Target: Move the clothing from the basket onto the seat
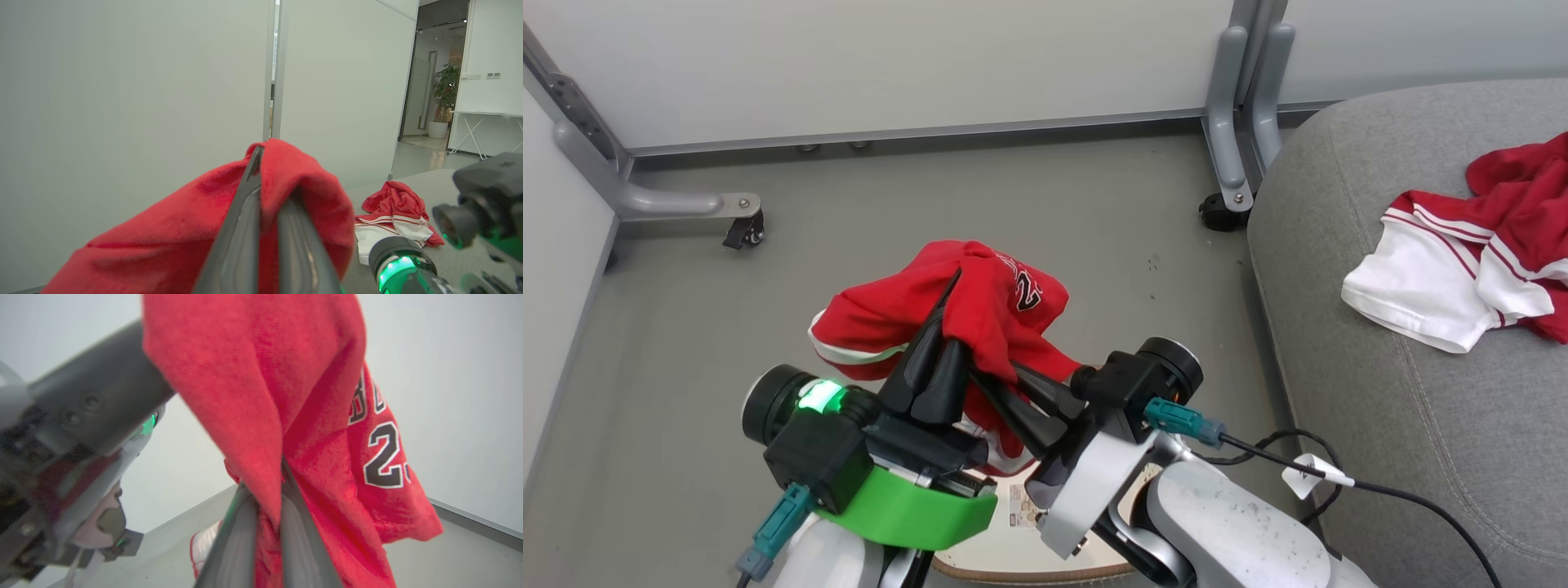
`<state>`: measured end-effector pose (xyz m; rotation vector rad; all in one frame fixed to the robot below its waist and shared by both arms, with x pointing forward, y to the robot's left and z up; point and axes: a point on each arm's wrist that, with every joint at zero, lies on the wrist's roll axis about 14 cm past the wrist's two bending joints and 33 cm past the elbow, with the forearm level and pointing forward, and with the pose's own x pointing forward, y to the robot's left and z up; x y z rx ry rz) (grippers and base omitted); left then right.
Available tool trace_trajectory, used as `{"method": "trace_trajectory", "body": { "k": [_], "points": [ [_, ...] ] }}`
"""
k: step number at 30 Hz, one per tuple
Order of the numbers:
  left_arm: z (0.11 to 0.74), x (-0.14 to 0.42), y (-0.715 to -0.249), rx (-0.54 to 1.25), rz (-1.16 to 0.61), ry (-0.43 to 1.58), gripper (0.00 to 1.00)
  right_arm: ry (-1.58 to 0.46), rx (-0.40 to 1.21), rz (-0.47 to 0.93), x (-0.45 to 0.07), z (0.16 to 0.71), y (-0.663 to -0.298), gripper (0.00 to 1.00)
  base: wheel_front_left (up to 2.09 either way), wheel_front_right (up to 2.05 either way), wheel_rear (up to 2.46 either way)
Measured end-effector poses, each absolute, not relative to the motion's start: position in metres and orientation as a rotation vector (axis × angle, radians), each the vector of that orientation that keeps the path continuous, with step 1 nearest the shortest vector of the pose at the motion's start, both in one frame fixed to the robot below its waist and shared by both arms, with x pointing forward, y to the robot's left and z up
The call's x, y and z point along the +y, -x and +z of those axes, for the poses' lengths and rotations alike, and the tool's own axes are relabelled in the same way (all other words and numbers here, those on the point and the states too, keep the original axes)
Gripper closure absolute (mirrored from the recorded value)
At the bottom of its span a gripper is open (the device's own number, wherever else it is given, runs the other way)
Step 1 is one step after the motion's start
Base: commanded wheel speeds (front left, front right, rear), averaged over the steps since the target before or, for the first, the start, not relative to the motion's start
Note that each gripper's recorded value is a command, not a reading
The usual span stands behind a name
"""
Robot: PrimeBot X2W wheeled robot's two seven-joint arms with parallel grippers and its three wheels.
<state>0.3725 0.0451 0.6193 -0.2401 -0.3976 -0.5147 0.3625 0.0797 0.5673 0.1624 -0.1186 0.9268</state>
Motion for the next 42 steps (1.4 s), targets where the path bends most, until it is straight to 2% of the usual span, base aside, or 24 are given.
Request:
{"method": "trace_trajectory", "body": {
  "k": [11,12,13,14,23,42],
  "points": [
    [0.614,0.046,-0.375,-0.38,-0.51,0.242,1.0,-0.17,-0.116,0.924,0.079,0.565,-0.367,1.0,0.0,0.0,0.0],
    [0.612,0.046,-0.375,-0.374,-0.509,0.24,0.95,-0.17,-0.118,0.923,0.079,0.565,-0.367,1.0,0.0,0.0,0.0],
    [0.607,0.046,-0.377,-0.358,-0.505,0.238,0.64,-0.172,-0.12,0.923,0.079,0.566,-0.368,1.0,0.0,0.0,0.0],
    [0.604,0.048,-0.378,-0.347,-0.494,0.234,0.0,-0.175,-0.123,0.922,0.079,0.566,-0.368,1.0,0.0,0.0,0.0],
    [0.596,0.047,-0.376,-0.303,-0.513,0.169,0.0,-0.168,-0.127,0.904,0.075,0.567,-0.375,1.0,0.0,0.0,0.0],
    [0.528,0.048,-0.339,-0.036,-0.597,0.074,0.0,-0.146,-0.082,0.828,0.057,0.547,-0.403,1.0,0.0,0.0,0.0]
  ]
}}
